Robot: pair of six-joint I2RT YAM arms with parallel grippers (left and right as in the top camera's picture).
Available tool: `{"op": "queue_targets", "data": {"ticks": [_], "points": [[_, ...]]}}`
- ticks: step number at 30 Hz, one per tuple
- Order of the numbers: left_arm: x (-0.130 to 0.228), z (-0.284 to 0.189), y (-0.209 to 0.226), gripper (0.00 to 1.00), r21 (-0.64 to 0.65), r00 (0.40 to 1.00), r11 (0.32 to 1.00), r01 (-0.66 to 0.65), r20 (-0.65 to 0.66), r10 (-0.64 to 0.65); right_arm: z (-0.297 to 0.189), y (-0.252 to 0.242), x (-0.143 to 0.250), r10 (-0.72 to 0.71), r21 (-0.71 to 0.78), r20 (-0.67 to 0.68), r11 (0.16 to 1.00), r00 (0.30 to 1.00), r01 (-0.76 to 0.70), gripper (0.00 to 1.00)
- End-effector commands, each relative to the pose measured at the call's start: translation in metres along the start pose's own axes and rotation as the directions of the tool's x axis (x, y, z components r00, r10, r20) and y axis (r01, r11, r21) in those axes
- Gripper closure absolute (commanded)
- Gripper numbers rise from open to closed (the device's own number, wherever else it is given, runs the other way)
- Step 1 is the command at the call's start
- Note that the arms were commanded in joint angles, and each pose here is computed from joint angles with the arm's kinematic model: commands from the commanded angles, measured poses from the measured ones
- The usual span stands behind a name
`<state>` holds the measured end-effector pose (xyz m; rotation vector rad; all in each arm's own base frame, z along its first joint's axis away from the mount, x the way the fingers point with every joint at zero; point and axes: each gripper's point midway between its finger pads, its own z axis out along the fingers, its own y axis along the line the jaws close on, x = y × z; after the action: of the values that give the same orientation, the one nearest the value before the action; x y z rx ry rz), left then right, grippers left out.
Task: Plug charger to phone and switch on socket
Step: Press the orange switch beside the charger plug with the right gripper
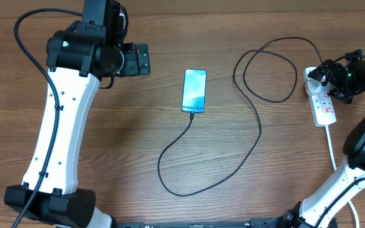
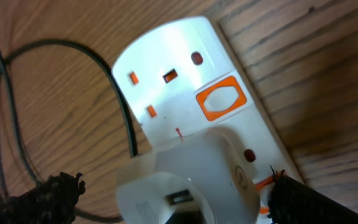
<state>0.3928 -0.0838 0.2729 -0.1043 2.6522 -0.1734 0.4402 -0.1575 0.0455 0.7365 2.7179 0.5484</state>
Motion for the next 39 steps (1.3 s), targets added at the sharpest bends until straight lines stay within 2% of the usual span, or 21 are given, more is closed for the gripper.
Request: {"op": "queue_targets", "data": {"ticks": [1,17,39], "points": [[0.000,0.003,0.001,0.00,-0.013,1.000,1.000,-0.016,-0.005,0.015,0.023,0.005,0.015,0.001,-0.024,-0.069,1.000,0.998,-0.003,0.00],[0.000,0.003,0.001,0.00,-0.013,1.000,1.000,-0.016,-0.005,0.015,0.033,0.016,0.035,0.028,-0.031,-0.153,0.999,0.988,-0.033,0.00],[0.000,0.003,0.000,0.00,-0.013,1.000,1.000,-0.016,-0.005,0.016,0.043,0.025,0.056,0.024,-0.128,-0.208,0.990,0.978,-0.051,0.00]]}}
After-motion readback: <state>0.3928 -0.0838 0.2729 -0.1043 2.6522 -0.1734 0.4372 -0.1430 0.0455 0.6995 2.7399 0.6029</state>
